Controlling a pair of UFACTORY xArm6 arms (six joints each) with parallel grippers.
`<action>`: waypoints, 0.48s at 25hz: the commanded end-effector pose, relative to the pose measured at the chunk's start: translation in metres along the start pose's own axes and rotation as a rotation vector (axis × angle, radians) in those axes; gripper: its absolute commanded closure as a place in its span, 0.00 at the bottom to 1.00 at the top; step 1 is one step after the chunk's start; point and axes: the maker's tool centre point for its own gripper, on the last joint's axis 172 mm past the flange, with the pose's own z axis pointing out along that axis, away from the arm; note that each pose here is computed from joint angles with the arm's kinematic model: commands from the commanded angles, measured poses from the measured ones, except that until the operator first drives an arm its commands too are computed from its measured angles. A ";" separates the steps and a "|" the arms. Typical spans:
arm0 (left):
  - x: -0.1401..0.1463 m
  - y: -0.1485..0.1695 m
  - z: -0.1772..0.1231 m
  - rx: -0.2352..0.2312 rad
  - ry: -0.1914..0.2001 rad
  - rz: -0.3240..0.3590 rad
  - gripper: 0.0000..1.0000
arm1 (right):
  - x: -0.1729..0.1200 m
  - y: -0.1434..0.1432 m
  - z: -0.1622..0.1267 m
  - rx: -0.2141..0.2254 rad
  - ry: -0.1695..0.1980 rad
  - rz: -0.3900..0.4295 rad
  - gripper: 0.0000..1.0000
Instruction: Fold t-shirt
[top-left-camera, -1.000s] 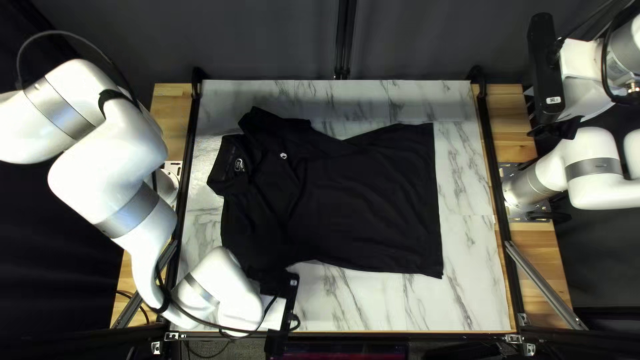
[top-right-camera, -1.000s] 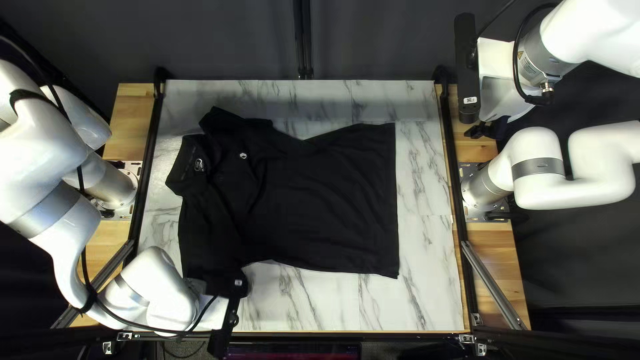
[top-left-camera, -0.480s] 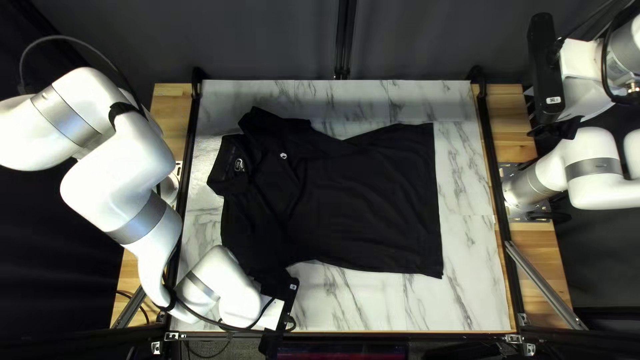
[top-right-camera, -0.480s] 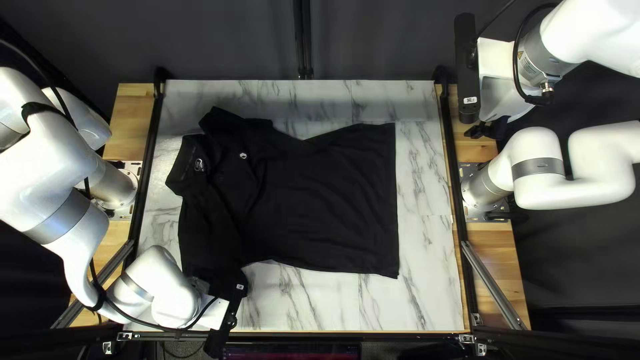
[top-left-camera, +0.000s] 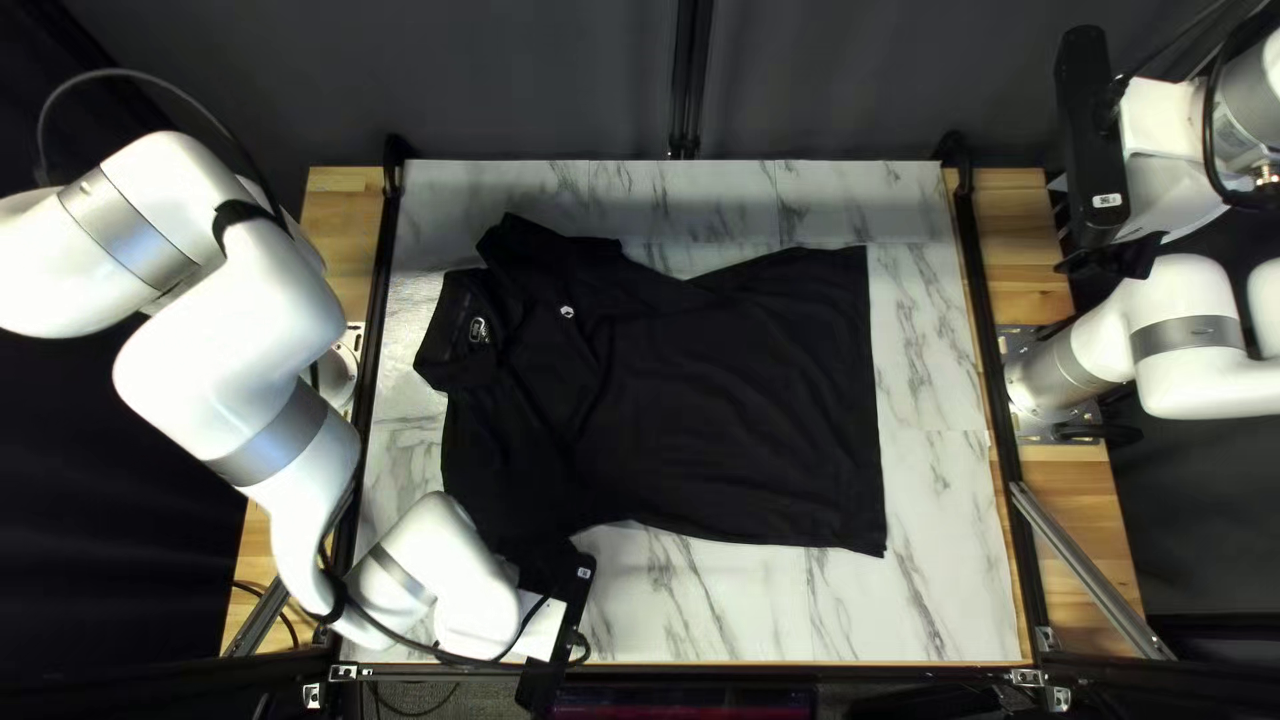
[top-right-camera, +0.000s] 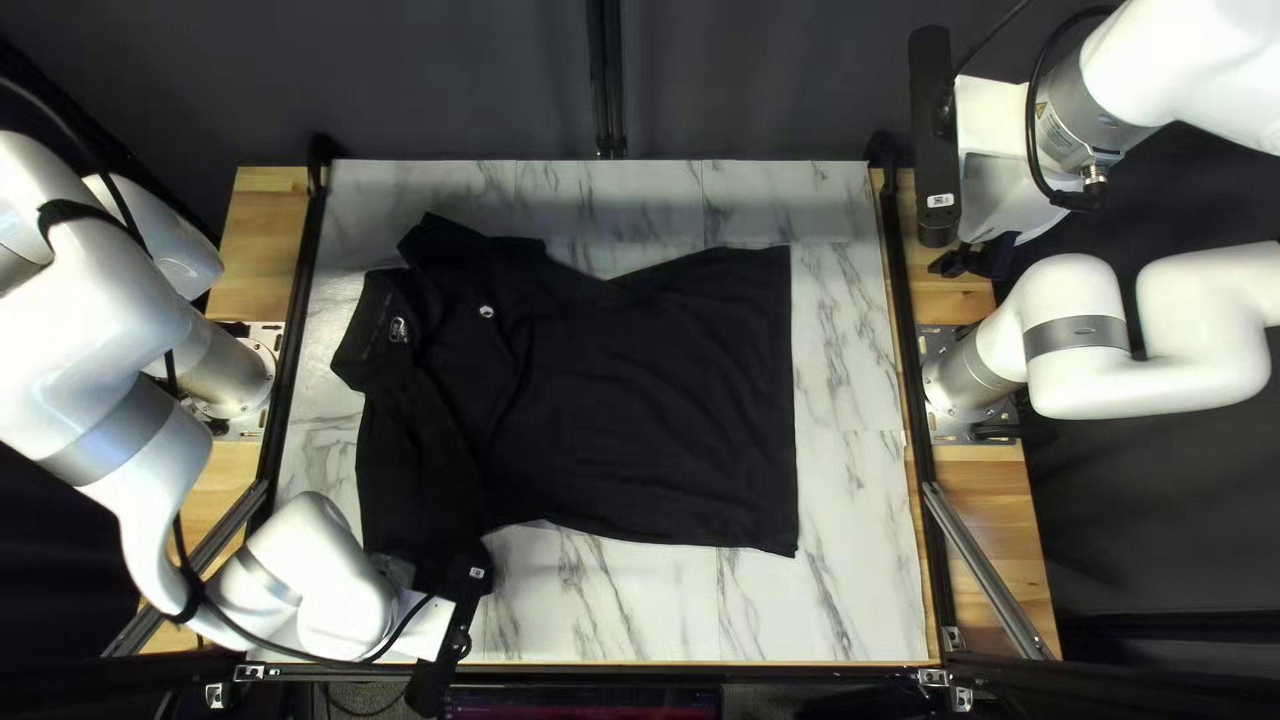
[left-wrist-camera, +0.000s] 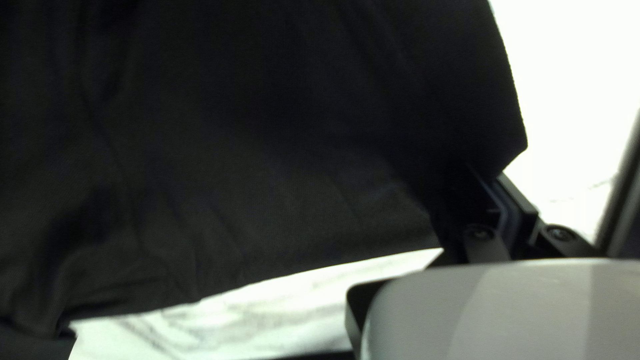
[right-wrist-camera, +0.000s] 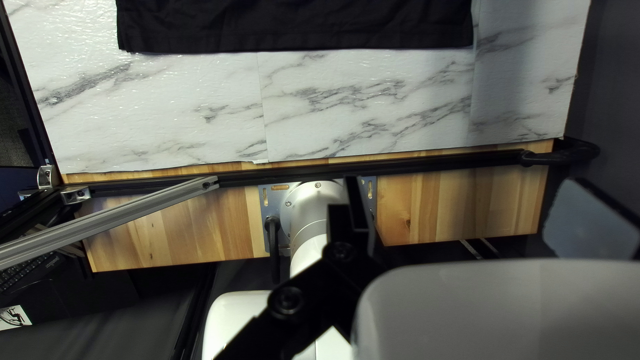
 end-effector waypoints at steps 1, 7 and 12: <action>-0.010 0.004 -0.019 0.020 -0.017 0.011 1.00 | 0.000 0.000 0.000 0.000 0.000 0.000 0.00; -0.026 0.000 -0.022 0.034 -0.048 0.005 1.00 | 0.000 0.000 0.000 0.000 0.000 0.000 0.00; -0.043 -0.009 -0.020 0.045 -0.068 -0.021 1.00 | 0.000 0.000 0.000 0.000 0.000 0.000 0.00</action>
